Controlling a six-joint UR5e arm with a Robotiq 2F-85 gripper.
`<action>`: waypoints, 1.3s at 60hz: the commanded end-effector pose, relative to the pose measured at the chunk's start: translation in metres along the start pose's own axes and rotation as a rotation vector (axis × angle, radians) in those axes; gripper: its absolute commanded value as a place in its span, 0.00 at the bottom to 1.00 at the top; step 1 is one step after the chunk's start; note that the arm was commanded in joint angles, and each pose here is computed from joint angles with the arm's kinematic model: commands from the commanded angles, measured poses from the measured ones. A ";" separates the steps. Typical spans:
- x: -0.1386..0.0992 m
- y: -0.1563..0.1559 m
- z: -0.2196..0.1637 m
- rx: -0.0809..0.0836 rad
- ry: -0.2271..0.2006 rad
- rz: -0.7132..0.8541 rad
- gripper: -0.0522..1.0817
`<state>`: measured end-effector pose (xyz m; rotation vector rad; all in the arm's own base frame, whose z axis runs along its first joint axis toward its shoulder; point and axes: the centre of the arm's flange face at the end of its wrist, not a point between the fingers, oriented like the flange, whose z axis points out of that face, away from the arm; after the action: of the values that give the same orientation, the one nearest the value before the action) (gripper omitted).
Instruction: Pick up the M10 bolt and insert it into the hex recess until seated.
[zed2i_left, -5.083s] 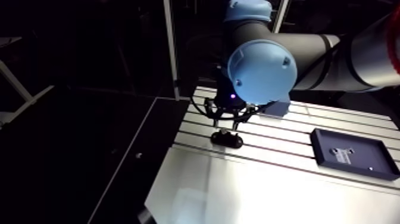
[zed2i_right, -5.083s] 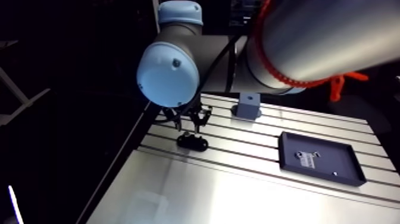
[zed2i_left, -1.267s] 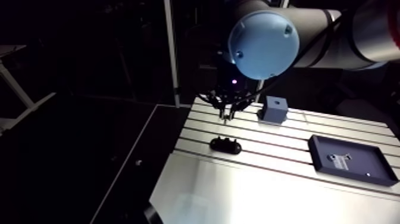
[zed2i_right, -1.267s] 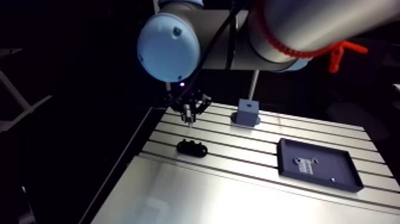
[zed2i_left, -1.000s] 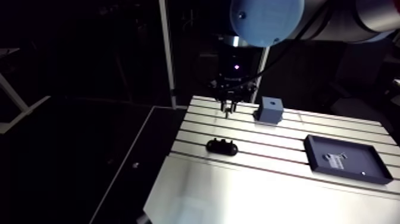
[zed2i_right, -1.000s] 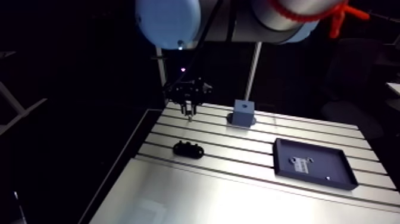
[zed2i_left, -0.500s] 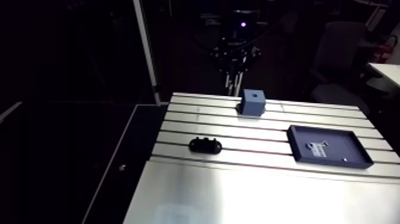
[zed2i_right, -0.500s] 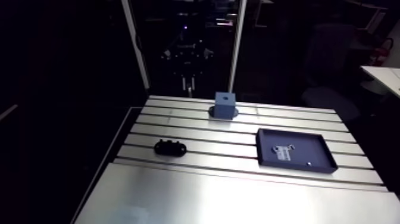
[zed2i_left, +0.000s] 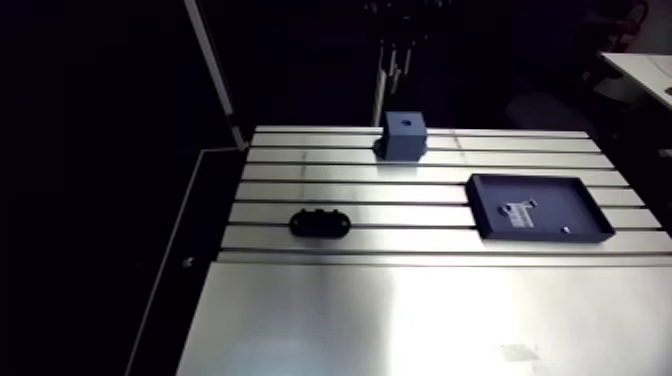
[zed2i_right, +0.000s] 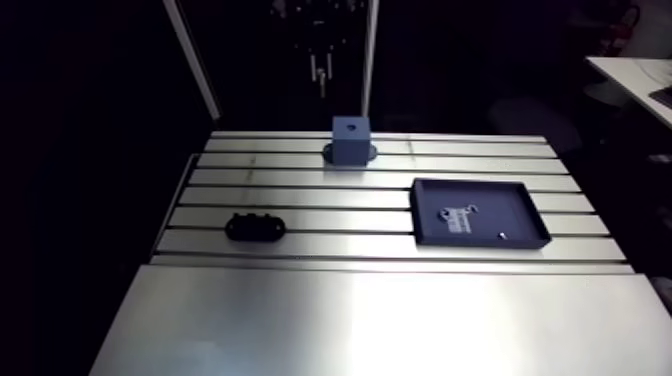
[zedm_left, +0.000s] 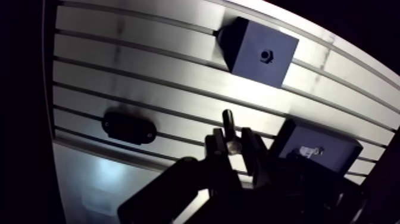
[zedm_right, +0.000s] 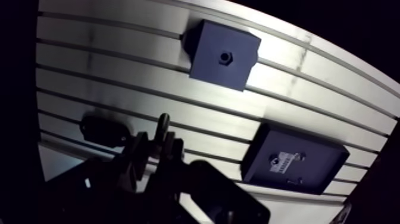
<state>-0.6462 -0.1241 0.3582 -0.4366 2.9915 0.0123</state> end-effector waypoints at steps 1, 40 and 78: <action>0.039 0.046 0.001 -0.043 -0.037 -0.164 0.75; 0.060 0.053 0.017 -0.019 -0.109 -0.295 0.77; 0.066 0.051 0.049 -0.002 -0.154 -0.289 0.78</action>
<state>-0.7141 -0.0919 0.3152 -0.8291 2.7645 0.0279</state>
